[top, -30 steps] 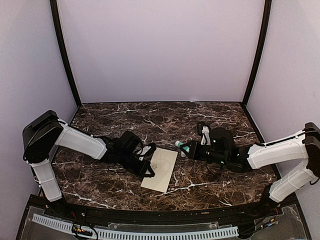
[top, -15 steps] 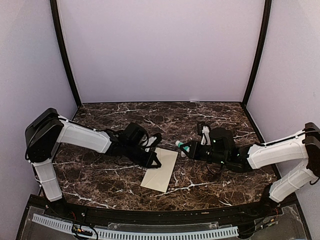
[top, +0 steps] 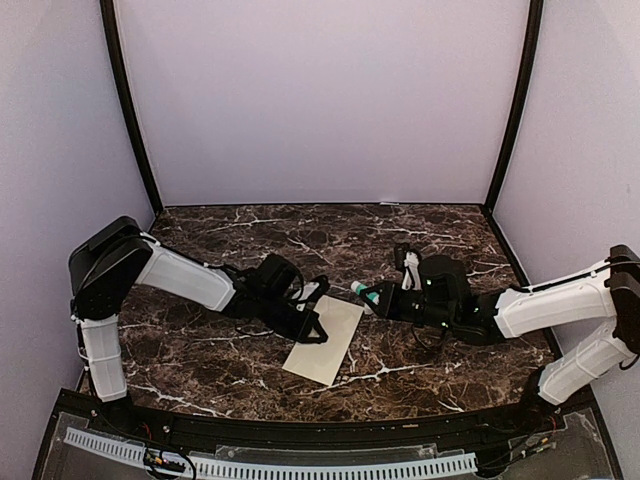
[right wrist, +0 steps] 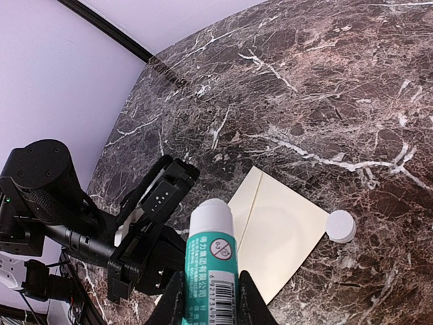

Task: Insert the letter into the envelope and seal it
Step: Seal the envelope flap on the envelope.

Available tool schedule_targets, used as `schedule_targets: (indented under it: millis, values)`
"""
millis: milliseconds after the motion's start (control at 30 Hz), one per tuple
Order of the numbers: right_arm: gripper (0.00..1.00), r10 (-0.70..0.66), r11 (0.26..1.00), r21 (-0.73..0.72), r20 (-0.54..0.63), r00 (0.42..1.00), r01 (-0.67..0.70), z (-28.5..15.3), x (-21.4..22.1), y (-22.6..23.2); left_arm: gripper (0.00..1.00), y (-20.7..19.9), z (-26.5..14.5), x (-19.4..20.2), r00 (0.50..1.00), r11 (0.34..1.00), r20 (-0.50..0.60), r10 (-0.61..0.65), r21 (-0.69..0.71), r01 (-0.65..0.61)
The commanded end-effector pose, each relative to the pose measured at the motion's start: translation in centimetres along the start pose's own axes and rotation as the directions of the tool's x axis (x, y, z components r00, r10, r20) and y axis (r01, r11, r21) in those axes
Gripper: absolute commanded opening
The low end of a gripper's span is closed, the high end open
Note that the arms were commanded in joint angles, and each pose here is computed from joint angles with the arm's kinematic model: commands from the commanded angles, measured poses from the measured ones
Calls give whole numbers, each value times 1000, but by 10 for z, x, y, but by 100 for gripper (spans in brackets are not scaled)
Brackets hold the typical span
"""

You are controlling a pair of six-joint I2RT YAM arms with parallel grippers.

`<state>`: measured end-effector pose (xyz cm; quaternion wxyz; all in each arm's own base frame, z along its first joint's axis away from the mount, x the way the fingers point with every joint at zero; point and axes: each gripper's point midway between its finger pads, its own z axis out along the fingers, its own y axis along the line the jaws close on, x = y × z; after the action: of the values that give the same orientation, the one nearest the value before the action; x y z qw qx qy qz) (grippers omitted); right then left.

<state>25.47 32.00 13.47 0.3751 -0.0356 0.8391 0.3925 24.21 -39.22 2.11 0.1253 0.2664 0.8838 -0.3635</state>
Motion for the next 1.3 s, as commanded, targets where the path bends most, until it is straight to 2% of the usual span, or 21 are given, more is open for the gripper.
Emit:
schedule_targets:
  millis: [0, 500, 867, 1267]
  values:
    - [19, -2, 999, -32, 41, 999, 3, -2, -8, 10, 0, 21, 9, 26, 998, 997, -56, -41, -61, 37]
    - [19, 0, 1000, -29, 42, 999, 2, -4, -8, 9, 0, 28, 13, 36, 996, 997, -73, -48, -63, 43]
    - [19, -2, 1000, -25, 43, 999, 3, -4, -9, 9, 0, -10, -7, -16, 999, 1000, 34, 27, 6, -27]
    - [19, -1, 1000, -29, 33, 999, 2, -1, -6, 9, 0, -12, -3, -24, 998, 999, 52, 33, 20, -34]
